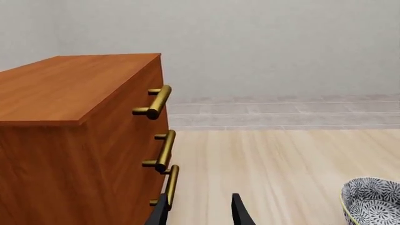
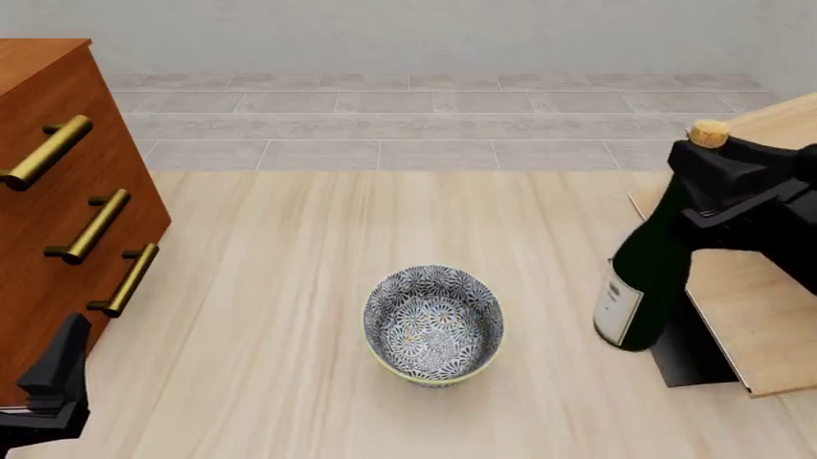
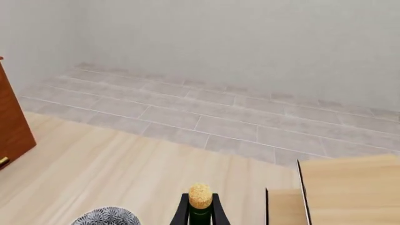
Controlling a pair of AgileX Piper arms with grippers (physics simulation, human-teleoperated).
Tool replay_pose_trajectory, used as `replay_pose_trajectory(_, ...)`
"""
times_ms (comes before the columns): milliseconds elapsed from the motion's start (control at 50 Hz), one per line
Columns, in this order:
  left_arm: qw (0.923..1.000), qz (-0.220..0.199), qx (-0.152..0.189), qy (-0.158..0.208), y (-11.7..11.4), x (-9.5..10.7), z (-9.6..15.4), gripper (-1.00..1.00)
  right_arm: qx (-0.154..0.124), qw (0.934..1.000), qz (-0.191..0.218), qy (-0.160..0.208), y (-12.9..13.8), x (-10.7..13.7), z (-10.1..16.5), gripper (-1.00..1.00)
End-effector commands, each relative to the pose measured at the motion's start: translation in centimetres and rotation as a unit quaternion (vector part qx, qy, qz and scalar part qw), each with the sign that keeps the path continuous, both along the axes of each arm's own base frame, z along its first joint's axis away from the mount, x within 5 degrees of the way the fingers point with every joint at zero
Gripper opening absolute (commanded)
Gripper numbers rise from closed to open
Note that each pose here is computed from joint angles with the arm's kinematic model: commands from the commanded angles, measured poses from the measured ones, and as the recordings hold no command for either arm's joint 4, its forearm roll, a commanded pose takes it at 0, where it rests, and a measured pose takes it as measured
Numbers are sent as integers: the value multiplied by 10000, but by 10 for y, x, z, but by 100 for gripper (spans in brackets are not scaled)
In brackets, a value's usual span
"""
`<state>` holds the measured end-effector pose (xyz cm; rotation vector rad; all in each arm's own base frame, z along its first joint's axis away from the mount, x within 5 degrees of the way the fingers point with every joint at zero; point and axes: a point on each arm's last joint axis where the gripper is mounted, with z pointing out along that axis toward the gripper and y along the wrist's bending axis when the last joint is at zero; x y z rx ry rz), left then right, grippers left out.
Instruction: Put the wine bottle on the wine rack.
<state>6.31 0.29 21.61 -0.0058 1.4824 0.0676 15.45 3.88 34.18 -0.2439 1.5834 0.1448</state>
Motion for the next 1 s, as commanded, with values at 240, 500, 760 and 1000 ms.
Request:
replay_pose_trajectory(240,10000,-25,-23,18,0,3,0,100,322,9985,-340,-298,-13,-8,46,-100)
replay_pose_trajectory(500,10000,-35,-43,9,0,3,1,100,478,9946,-710,-581,-25,-21,80,-100)
replay_pose_trajectory(760,10000,-20,-57,1,0,1,0,100,559,9914,-915,-756,-32,-29,102,-100)
replay_pose_trajectory(1000,10000,-25,-72,-13,0,-2,0,100,554,9869,-1184,-945,-39,-37,120,-100)
